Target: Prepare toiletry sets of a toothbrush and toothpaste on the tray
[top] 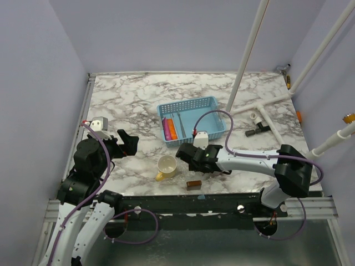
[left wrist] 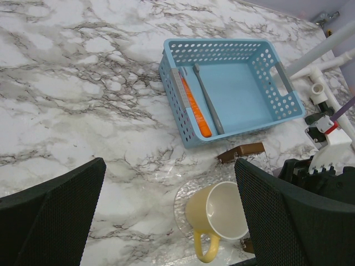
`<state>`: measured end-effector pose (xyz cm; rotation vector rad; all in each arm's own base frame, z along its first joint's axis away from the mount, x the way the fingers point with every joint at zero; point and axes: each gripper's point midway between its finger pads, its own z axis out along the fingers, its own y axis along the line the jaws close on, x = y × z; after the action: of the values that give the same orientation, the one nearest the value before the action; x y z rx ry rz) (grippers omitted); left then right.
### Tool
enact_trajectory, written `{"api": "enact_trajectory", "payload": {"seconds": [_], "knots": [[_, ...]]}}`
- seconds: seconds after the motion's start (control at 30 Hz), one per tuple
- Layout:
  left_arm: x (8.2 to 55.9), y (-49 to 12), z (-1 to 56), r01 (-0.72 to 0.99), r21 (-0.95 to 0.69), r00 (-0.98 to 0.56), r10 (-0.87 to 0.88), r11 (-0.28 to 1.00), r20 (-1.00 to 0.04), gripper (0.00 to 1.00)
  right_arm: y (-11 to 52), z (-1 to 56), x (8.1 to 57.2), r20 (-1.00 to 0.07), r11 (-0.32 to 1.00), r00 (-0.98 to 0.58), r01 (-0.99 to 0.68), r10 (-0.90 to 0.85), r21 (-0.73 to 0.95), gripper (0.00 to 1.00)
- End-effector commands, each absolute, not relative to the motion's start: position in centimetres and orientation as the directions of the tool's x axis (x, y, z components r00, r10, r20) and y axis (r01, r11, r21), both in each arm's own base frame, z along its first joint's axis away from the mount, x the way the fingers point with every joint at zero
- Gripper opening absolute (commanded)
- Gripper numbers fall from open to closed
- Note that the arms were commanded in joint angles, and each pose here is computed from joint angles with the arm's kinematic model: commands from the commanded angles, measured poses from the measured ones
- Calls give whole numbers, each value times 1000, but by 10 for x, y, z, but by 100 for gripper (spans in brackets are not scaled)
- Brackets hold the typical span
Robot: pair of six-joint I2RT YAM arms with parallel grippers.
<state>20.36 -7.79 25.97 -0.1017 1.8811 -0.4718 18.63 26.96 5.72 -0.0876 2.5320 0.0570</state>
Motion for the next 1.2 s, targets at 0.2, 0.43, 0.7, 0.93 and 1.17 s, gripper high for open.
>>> {"api": "enact_trajectory", "payload": {"seconds": [0.2, 0.43, 0.7, 0.93, 1.17], "knots": [[201, -80, 254, 169, -363, -376, -280, 917, -883, 99, 261, 67, 189, -586, 996, -805, -74, -92, -54, 46], [201, -80, 255, 169, -362, -372, -281, 917, -885, 99, 264, 81, 195, -607, 995, -789, -77, -98, -61, 48], [201, -80, 255, 169, -363, -371, -282, 916, -885, 99, 265, 103, 200, -633, 995, -768, -77, -101, -66, 50], [201, -79, 254, 167, -361, -373, -280, 917, -885, 99, 273, 142, 208, -684, 993, -723, -117, -97, -18, 51], [204, -80, 251, 159, -357, -386, -275, 920, -881, 99, 292, 183, 229, -749, 985, -649, -173, -130, -21, 52]]}}
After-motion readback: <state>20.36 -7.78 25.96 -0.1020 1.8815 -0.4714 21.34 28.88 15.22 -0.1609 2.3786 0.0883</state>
